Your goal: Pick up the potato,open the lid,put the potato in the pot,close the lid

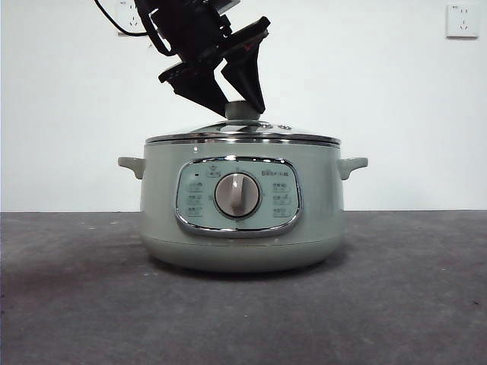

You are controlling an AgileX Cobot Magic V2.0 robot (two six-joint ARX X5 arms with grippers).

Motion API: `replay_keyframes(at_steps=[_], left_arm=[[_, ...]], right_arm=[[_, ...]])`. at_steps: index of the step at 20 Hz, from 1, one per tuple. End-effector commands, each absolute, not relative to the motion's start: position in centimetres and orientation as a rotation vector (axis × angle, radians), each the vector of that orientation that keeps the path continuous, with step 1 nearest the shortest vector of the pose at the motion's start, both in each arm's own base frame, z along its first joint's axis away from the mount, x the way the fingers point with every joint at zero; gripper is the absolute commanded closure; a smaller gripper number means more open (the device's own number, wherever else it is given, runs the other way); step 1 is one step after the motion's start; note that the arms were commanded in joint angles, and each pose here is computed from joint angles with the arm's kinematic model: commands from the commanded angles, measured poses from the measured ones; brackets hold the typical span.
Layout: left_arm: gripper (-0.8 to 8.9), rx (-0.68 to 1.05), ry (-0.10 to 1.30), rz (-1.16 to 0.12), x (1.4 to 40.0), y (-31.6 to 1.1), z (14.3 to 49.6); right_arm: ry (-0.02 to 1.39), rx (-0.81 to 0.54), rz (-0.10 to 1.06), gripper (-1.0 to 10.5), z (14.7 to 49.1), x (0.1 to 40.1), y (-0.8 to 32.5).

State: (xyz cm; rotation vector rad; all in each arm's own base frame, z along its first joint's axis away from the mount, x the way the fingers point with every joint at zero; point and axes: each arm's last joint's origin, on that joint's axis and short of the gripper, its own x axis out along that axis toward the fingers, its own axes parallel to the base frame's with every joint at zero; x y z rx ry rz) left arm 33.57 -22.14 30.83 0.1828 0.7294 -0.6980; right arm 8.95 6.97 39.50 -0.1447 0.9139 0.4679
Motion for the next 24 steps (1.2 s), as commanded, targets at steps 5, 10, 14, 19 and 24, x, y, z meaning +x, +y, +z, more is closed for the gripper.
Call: replay_keyframes(at_steps=[5,10,14,19,24], left_arm=[[1.24,0.178,0.807,-0.693,33.9,-22.4,29.1],[1.22,0.156,0.756,-0.696,31.5,-21.1,33.0],[1.22,0.151,0.717,-0.712,27.5,-19.0,37.3],[1.22,0.201,0.791,-0.763,21.1,-16.2,40.4],[1.22,0.280,0.877,-0.848,15.7,-15.2,41.5]], right_arm=[[0.939,-0.157,0.446,2.5,39.1,8.9,6.9],[0.936,-0.170,0.453,2.6,39.1,8.9,6.9],[0.935,-0.172,0.454,2.6,39.1,8.9,6.9],[0.929,-0.169,0.455,2.6,39.1,8.9,6.9],[0.886,-0.149,0.464,2.6,39.4,9.4,7.3]])
